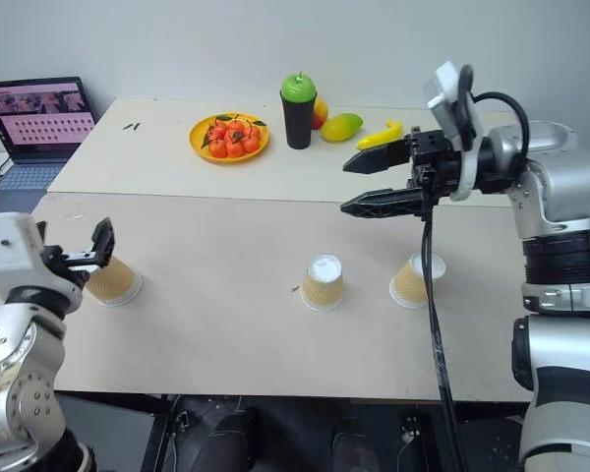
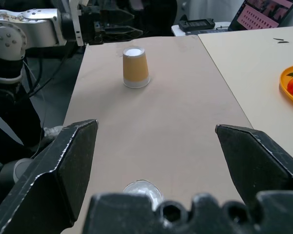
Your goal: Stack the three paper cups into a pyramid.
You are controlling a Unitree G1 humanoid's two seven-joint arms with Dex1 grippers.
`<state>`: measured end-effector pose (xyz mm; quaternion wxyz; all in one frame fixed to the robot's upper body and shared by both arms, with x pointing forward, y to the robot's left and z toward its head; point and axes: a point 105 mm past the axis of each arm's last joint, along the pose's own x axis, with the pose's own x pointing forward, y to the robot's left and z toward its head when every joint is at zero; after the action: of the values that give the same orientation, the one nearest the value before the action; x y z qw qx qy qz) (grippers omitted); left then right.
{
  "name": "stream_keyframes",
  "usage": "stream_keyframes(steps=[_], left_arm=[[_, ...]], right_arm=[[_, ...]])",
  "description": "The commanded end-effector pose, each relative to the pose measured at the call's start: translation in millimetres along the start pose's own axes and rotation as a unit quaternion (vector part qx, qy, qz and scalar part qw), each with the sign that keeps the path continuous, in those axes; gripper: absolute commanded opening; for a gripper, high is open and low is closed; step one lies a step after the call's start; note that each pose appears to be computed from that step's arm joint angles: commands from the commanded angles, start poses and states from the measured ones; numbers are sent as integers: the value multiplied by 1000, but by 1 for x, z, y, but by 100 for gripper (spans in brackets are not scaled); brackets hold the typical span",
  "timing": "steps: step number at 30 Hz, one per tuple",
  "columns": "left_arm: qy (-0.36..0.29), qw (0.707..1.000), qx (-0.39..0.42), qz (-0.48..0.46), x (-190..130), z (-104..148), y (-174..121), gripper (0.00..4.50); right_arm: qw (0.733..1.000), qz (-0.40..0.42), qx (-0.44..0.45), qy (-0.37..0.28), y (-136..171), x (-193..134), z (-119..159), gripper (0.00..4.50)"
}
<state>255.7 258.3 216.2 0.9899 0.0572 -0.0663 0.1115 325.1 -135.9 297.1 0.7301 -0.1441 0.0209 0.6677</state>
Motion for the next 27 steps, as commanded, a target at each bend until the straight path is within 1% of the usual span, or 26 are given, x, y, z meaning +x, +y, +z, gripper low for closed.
stream_keyframes(steps=[1, 6, 10, 13, 18, 27], left_arm=[[-21, 1000, 3, 16, -11, -4, 6, 443], [-3, 999, -12, 30, -15, -29, 11, 443], [2, 999, -11, 37, -14, -42, 17, 443], [1, 999, -17, 42, -10, -48, 20, 443], [-5, 999, -30, 34, 10, -52, 19, 443], [-6, 999, -40, 21, 34, -62, 16, 443]], right_arm=[[999, 5, -32, -6, 0, -1, 14, 450], [999, 5, -33, -4, -1, 2, 16, 450], [999, 5, -35, -1, -2, 1, 17, 450], [999, 3, -35, 0, -2, 0, 19, 450], [999, 1, -39, 2, -2, 0, 23, 450], [999, -9, -47, 10, 2, -6, 32, 450]])
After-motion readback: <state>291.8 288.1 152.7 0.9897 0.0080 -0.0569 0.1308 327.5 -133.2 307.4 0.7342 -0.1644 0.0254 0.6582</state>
